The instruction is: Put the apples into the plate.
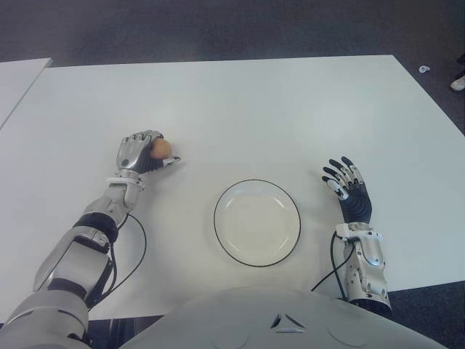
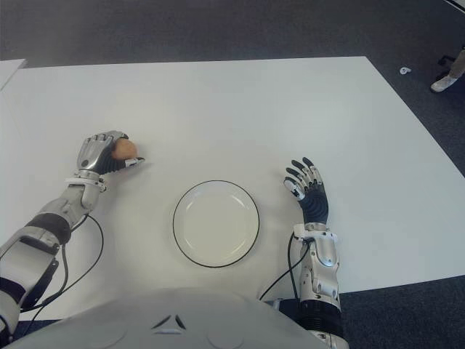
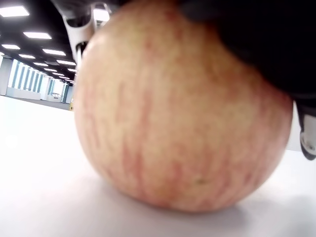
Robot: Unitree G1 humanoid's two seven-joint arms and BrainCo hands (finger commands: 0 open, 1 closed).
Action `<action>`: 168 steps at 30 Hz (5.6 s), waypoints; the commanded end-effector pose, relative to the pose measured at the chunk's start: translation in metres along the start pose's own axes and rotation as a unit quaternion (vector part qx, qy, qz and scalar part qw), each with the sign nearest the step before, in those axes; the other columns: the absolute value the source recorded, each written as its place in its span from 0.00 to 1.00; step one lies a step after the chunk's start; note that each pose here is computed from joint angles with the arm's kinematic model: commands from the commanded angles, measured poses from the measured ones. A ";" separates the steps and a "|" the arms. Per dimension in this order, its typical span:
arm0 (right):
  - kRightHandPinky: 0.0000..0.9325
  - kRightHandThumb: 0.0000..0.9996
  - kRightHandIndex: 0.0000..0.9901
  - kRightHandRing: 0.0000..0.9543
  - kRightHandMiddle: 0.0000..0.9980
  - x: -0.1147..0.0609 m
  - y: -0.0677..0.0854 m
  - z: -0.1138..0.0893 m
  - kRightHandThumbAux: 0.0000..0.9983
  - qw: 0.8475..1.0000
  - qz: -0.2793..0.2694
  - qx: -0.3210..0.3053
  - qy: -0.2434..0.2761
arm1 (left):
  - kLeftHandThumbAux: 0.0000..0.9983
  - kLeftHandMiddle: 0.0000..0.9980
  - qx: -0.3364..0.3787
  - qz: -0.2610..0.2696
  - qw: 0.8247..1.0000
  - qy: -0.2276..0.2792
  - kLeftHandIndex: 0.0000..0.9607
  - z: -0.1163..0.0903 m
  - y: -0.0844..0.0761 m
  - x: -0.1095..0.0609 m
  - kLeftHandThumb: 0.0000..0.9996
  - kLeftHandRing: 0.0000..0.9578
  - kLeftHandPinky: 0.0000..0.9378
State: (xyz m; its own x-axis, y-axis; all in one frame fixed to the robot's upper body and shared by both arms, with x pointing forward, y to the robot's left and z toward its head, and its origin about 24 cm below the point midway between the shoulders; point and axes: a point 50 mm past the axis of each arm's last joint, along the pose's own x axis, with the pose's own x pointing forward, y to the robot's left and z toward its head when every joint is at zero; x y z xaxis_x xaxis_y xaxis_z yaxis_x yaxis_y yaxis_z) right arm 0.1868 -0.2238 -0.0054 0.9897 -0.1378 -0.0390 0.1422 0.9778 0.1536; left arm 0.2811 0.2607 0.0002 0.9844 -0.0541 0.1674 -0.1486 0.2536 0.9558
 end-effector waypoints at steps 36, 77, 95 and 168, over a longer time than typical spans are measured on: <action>0.32 0.49 0.13 0.27 0.24 -0.005 -0.001 -0.016 0.72 0.999 -0.006 0.012 0.034 | 0.70 0.87 -0.015 0.004 1.000 0.007 0.46 -0.005 0.007 0.000 0.75 0.90 0.90; 0.30 0.52 0.13 0.27 0.24 0.001 0.012 -0.021 0.74 0.999 0.005 0.010 0.042 | 0.70 0.89 0.067 0.126 0.980 -0.142 0.46 0.068 0.084 0.025 0.75 0.92 0.92; 0.34 0.50 0.14 0.28 0.25 0.000 0.015 -0.032 0.73 0.998 0.008 0.007 0.062 | 0.69 0.88 0.044 0.103 0.965 -0.237 0.46 0.114 0.070 0.013 0.75 0.92 0.93; 0.36 0.47 0.13 0.31 0.27 0.001 0.027 -0.038 0.76 0.996 0.002 0.018 0.084 | 0.70 0.87 -0.049 -0.086 0.893 -0.440 0.46 0.201 0.023 -0.067 0.74 0.90 0.91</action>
State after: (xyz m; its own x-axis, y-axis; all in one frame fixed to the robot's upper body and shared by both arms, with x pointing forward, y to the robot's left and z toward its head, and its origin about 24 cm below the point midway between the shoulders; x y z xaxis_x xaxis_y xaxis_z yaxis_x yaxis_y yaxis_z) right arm 0.2066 -0.1949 -0.0137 0.9934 -0.1007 -0.0550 0.1093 0.9766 0.1854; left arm 0.1948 0.0776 0.0586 0.5359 -0.8210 0.1969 0.0408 0.2581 0.9652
